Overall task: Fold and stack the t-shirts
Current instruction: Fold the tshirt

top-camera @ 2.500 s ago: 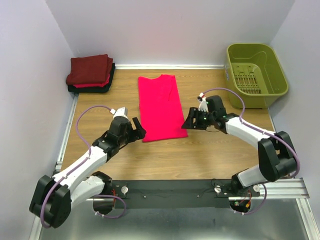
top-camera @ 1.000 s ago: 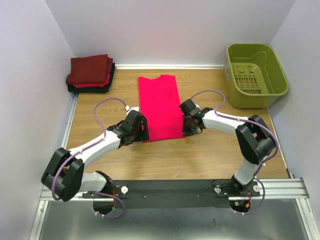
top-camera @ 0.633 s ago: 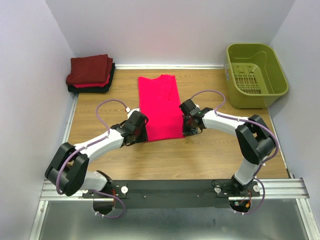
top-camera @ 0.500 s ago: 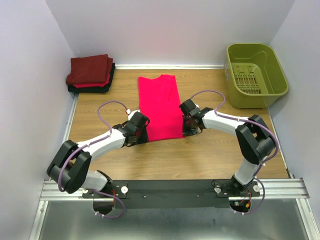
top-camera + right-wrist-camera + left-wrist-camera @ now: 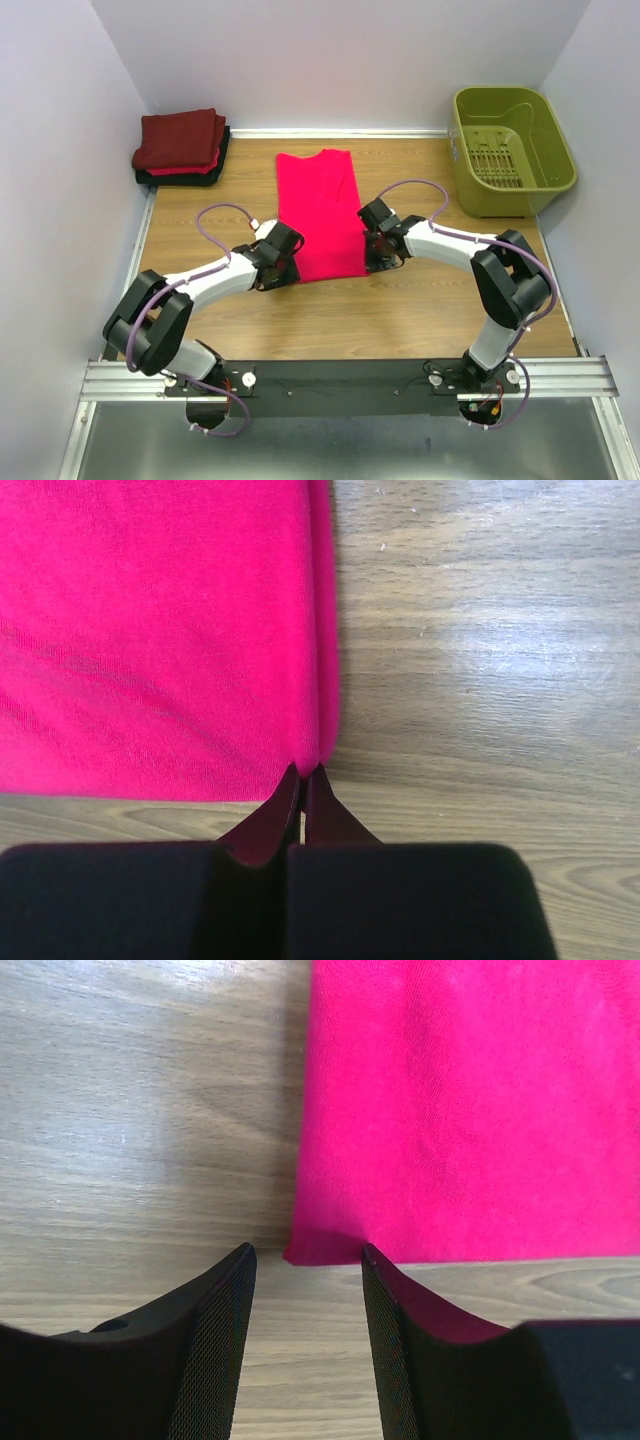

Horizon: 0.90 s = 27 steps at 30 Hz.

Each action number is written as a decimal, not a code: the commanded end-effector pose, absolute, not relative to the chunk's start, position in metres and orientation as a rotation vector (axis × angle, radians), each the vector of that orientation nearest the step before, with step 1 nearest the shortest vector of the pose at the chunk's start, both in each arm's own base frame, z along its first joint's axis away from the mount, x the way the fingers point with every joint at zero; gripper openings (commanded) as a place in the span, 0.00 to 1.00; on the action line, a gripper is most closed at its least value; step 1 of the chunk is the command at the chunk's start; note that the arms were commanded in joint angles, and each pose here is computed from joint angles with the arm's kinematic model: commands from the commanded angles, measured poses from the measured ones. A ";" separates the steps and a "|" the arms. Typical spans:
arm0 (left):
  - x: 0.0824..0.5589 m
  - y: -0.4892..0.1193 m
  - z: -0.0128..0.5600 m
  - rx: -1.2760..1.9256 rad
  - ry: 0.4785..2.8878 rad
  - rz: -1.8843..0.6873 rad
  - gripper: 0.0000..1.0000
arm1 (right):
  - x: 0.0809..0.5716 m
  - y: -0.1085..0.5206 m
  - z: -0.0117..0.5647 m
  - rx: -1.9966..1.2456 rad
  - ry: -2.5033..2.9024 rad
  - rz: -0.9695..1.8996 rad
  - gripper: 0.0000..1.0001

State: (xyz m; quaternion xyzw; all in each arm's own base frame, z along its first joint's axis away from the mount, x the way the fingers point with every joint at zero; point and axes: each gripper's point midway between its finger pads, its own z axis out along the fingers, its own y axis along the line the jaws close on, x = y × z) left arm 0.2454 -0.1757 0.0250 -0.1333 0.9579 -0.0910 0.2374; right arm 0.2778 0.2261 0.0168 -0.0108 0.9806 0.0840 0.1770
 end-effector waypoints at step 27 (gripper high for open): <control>0.234 -0.165 0.006 -0.351 2.736 -0.070 0.42 | 0.244 0.208 -0.006 -0.135 2.923 0.123 0.01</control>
